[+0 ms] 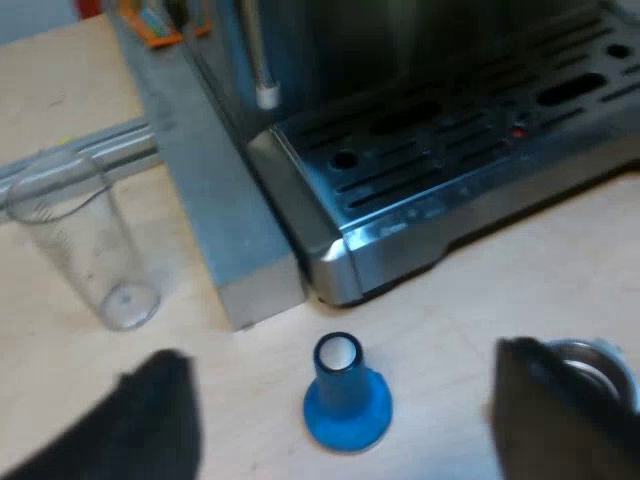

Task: Put the handle in the coffee machine

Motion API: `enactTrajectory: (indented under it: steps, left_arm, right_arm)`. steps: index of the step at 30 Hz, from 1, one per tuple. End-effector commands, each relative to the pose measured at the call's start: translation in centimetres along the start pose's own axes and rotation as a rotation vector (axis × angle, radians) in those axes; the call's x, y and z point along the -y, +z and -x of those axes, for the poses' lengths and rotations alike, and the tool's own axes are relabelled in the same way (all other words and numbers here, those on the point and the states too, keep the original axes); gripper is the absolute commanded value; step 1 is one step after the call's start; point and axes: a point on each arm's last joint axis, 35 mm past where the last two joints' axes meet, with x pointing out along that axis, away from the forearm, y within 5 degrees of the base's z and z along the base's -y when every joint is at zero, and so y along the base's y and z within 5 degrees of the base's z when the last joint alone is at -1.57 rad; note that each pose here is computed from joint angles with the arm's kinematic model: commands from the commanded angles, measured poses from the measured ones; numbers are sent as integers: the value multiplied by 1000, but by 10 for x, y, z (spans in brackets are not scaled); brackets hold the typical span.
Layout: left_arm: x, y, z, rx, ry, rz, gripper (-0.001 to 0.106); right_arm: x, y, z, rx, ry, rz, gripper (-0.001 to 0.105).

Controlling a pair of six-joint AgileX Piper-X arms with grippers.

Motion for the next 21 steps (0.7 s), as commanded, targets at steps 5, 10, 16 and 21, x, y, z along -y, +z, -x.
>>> enactTrajectory:
  steps: [5, 10, 16, 21]
  left_arm:
    - [2, 3, -1, 6, -66, -34, 70]
    - [5, 7, 3, 23, -116, -39, 69]
    - [7, 19, 0, -13, -201, -27, 69]
    - [9, 23, -5, -56, -323, -6, 69]
  right_arm:
    - [0, 26, 31, 46, -47, 23, 63]
    - [0, 44, 45, -94, 47, 96, 63]
    - [2, 71, 48, -157, 178, 126, 63]
    - [2, 94, 39, -209, 278, 179, 63]
